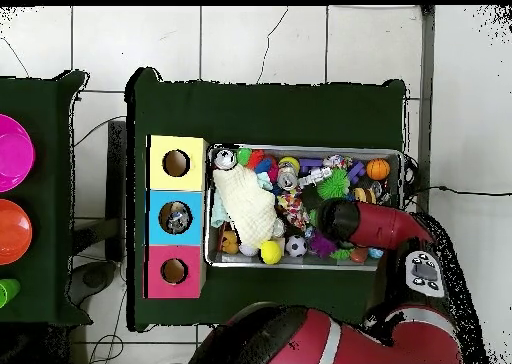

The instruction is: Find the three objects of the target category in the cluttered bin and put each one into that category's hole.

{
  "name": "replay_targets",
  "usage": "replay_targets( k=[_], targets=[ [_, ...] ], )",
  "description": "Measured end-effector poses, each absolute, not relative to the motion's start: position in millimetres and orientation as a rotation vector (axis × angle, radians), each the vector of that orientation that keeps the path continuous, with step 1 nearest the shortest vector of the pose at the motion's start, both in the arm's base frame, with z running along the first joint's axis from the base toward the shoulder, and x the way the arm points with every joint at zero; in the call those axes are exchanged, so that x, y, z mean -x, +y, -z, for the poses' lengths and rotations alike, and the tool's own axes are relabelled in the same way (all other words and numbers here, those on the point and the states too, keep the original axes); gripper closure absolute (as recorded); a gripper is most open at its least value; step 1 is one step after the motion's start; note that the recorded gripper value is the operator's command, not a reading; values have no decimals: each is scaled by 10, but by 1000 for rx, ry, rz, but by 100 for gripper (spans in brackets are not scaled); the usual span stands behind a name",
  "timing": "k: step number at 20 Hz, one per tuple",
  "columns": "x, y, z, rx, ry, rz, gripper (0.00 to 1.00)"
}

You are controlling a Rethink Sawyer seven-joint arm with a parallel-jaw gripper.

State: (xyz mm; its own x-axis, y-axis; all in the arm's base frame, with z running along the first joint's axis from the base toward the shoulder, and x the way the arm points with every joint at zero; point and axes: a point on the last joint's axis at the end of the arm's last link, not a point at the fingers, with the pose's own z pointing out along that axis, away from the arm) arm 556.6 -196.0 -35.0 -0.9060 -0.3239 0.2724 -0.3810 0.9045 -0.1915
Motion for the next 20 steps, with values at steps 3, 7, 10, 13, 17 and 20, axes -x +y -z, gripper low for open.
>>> replay_targets(
  k=[3, 7, 10, 13, 17, 20],
  targets=[
    [-5572, -2022, 362, -489, -2861, -332, 0],
    [-5599, -2092, 392, -409, -2922, -261, 0],
    [-5596, -2137, 388, -325, -2974, -167, 0],
    [-5536, -2176, 330, -224, -3019, -41, 0],
    [-5441, -2210, 169, -133, -3052, 93, 0],
    [-5408, -2211, 74, -116, -3048, 141, 0]
  ],
)
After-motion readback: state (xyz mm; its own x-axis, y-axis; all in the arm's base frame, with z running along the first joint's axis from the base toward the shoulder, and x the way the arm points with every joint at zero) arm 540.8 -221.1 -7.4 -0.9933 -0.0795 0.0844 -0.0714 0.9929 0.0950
